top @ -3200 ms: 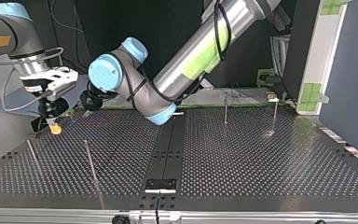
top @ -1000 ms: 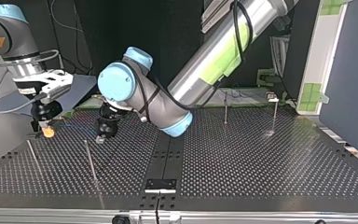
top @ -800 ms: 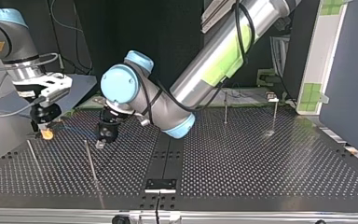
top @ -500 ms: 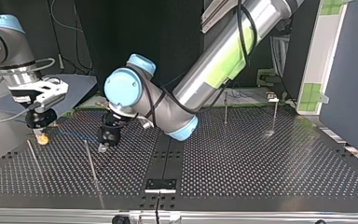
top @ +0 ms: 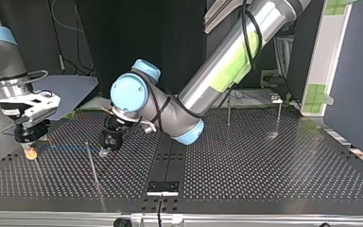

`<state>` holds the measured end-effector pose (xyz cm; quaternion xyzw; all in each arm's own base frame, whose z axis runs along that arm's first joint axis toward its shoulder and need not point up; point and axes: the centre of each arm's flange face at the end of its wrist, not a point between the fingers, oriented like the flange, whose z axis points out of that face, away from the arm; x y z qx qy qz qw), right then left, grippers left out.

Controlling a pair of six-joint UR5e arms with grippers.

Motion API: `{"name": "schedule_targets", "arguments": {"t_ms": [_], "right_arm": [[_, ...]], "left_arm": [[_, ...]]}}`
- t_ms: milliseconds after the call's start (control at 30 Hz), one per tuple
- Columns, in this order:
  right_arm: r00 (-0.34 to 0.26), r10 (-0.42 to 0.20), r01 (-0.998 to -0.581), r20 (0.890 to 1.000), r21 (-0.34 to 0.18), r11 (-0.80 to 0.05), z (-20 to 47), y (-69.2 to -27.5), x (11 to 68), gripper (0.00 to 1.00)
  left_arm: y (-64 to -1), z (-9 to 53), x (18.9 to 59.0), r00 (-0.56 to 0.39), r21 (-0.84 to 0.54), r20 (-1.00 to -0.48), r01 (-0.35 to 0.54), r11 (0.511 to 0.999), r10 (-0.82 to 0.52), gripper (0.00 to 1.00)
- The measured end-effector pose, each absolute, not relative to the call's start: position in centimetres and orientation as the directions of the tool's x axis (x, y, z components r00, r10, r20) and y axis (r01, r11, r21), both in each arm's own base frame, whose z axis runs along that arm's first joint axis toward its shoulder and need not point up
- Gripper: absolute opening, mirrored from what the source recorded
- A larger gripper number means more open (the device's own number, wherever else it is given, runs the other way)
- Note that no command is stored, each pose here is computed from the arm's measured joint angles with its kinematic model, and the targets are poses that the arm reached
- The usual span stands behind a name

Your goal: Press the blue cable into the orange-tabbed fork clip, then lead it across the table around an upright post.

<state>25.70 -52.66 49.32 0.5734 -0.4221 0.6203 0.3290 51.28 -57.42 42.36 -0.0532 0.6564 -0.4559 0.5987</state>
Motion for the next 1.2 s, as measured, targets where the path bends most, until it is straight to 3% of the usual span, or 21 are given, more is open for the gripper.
{"name": "schedule_targets", "arguments": {"t_ms": [367, 600, 900, 1200], "right_arm": [[-0.128, -0.070, -0.898, 0.989, -0.146, -0.415, 48.7, -56.0, 26.2, 0.00], [-0.119, -0.076, -0.910, 0.990, -0.139, -0.390, 47.1, -58.5, 26.3, 0.00], [-0.111, -0.091, -0.925, 0.990, -0.136, -0.355, 45.7, -59.5, 26.2, 0.00], [-0.107, -0.106, -0.936, 0.989, -0.137, -0.326, 44.4, -60.0, 25.9, 0.00]], "left_arm": [[-58.2, 41.7, 53.5, -0.296, -0.718, -0.664, 0.508, 0.476, -0.686, 0.00], [-58.2, 41.5, 54.8, -0.275, -0.730, -0.642, 0.505, 0.460, -0.716, 0.00], [-56.8, 41.5, 56.3, -0.221, -0.705, -0.665, 0.500, 0.503, -0.713, 0.00], [-57.2, 37.7, 57.2, -0.219, -0.663, -0.726, 0.475, 0.579, -0.651, 0.00]]}}
